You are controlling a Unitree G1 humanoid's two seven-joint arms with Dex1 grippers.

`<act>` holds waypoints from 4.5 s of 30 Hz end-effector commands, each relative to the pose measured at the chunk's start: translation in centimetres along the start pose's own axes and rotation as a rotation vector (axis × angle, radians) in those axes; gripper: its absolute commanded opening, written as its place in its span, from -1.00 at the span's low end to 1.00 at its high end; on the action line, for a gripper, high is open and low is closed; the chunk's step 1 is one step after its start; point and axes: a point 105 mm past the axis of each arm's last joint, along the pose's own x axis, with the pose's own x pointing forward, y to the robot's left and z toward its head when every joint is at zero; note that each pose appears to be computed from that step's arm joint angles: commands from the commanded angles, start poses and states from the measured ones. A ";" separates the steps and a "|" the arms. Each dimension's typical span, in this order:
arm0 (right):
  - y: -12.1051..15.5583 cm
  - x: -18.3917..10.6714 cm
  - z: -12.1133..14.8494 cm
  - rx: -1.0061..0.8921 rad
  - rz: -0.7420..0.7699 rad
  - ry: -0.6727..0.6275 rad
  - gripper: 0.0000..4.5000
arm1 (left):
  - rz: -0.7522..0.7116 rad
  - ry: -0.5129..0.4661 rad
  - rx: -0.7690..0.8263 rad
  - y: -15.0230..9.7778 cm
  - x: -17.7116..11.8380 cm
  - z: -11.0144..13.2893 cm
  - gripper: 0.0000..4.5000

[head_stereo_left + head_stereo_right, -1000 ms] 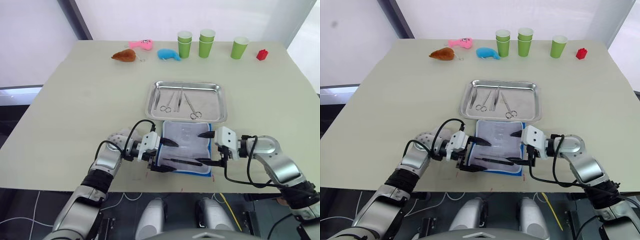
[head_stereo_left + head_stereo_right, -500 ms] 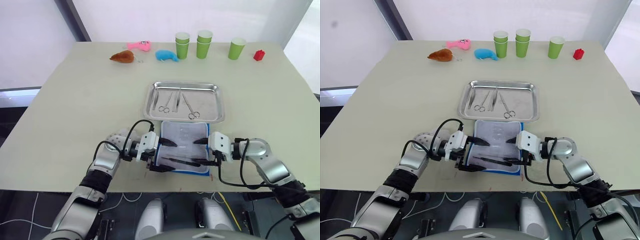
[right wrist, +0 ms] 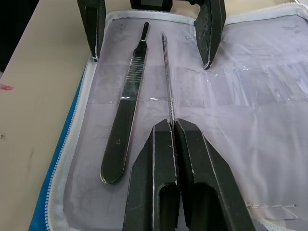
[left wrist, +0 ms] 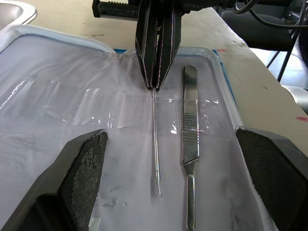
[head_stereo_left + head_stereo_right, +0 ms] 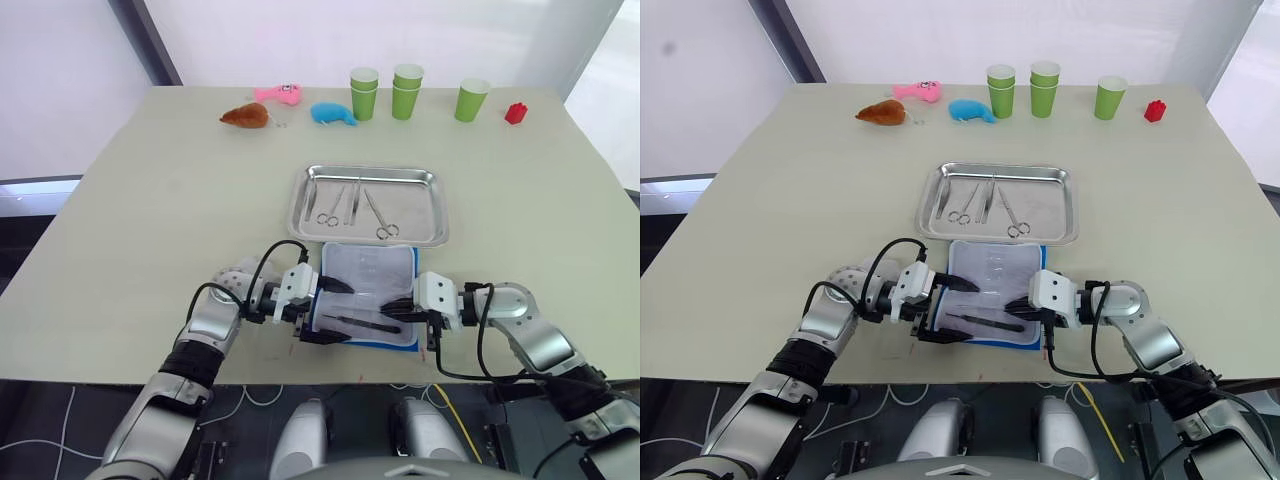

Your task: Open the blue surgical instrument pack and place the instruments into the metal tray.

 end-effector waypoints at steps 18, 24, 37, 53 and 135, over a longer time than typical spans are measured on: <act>0.6 -0.1 3.3 -0.084 0.098 0.131 -0.98 | -0.005 0.104 -0.154 -1.3 -0.4 -3.8 1.00; -0.2 -0.1 4.6 -0.150 0.075 0.176 -0.98 | -0.008 0.104 -0.153 -1.4 -0.4 -3.8 1.00; -0.4 -0.6 6.0 -0.199 0.071 0.215 -0.98 | -0.007 0.100 -0.155 -1.4 -0.3 -3.8 1.00; -1.5 -3.5 5.7 -0.236 0.039 0.257 -0.98 | -0.008 0.095 -0.157 -1.4 0.0 -3.8 1.00; -16.5 1.3 3.3 0.531 -0.730 0.059 -0.98 | 0.105 0.087 -0.233 -2.5 0.9 -4.5 1.00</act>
